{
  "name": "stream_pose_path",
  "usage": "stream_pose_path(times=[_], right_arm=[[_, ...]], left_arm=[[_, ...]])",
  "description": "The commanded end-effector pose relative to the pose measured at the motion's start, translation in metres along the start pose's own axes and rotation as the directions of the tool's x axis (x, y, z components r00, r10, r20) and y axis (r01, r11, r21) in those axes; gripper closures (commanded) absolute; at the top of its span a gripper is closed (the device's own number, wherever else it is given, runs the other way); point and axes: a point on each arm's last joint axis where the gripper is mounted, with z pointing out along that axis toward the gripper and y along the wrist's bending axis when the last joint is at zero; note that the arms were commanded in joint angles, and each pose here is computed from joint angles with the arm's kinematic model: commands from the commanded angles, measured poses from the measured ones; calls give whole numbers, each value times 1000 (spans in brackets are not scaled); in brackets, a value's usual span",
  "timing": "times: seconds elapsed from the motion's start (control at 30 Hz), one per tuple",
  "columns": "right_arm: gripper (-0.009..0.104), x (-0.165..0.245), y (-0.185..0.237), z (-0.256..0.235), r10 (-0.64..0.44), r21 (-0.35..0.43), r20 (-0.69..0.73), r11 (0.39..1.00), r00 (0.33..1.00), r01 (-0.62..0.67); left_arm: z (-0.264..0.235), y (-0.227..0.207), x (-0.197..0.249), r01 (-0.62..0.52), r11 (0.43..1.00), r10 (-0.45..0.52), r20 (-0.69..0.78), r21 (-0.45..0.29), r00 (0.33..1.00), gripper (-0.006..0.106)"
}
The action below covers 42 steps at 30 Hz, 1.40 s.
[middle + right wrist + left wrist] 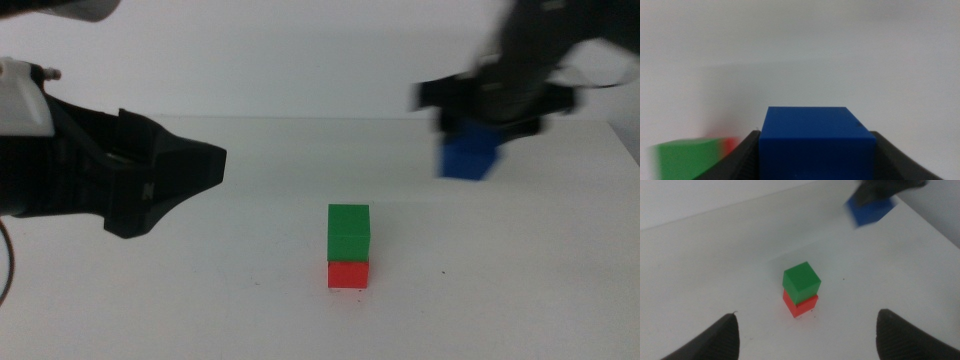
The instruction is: Stack red cubes first, then green, then blue cubes in a specific spot.
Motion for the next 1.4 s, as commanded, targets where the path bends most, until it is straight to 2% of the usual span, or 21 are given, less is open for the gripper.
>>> stream_pose_path(times=[0.0,0.27,0.43,0.83,1.13,1.17,1.3,1.33,1.37], right_arm=[[90,9,29,3,1,-3,-16,1000,1000,-1],[90,41,83,18,-17,-42,-89,999,996,13],[90,46,88,18,24,-58,-120,998,993,-31],[90,39,112,29,-33,-85,-106,996,994,24],[89,42,115,43,-49,-62,-122,997,991,41],[88,42,116,44,-49,-61,-123,997,991,42],[70,42,116,47,-53,-52,-123,998,991,47],[55,43,117,49,-55,-49,-126,998,990,49],[48,43,117,50,-55,-48,-128,998,990,49]], left_arm=[[-3,-1,-4,1,1000,-1,33,4,999,7],[-3,-1,-4,1,1000,-1,35,4,999,7],[-3,-1,-4,-2,1000,1,35,4,999,7],[-3,-1,-4,-1,1000,1,33,4,999,7],[-3,-1,-4,-1,1000,1,35,4,999,7],[-3,-1,-4,-1,1000,1,35,4,999,7],[-3,-1,-4,1,1000,-1,35,4,999,7],[-3,-1,-4,1,1000,-1,35,4,999,7],[-3,-1,-4,1,1000,-1,35,4,999,7]])
